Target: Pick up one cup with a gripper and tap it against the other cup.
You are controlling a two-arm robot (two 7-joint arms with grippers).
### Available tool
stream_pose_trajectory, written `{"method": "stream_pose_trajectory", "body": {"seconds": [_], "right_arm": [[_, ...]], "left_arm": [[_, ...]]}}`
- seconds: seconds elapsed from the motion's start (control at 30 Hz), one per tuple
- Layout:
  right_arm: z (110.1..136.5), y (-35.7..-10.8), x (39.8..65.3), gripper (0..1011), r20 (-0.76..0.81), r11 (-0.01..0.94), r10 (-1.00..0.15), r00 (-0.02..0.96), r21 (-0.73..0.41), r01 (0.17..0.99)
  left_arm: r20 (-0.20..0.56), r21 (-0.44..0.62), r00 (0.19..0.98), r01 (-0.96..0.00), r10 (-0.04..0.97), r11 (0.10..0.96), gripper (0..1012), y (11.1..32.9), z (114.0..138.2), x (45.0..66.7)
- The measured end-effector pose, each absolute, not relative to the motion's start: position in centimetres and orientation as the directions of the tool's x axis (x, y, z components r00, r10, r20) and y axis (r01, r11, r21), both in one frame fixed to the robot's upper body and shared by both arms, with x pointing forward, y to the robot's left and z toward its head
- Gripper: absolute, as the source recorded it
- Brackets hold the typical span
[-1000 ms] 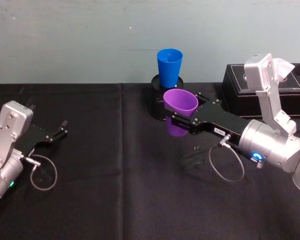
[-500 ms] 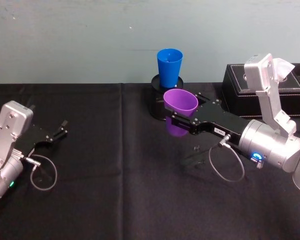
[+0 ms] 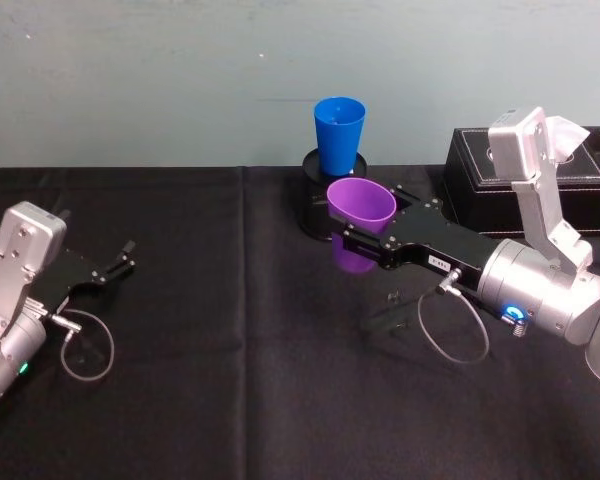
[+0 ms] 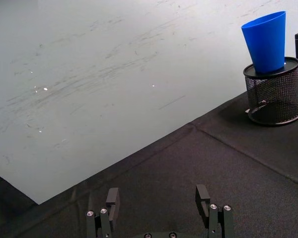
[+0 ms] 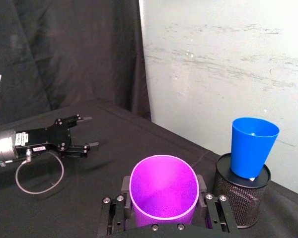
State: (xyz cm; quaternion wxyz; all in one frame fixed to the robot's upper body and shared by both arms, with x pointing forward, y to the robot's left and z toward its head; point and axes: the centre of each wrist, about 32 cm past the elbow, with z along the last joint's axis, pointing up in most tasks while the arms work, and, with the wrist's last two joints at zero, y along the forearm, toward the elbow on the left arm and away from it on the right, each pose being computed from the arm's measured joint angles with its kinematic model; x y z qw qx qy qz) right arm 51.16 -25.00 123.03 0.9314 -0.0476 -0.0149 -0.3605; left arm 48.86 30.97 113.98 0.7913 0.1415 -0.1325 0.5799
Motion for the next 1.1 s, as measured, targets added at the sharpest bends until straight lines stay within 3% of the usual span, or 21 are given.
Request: {"method": "stream_pose_trajectory", "body": {"seconds": [1.1], "right_arm": [[123.03,-25.0,51.17,726,0.062,0.736,-0.67,0.74,-0.078,0.673]], "left_arm": [[0.374,0.07,0.292,-0.955,0.88,0.287,1000,30.97,113.98,48.86]]}}
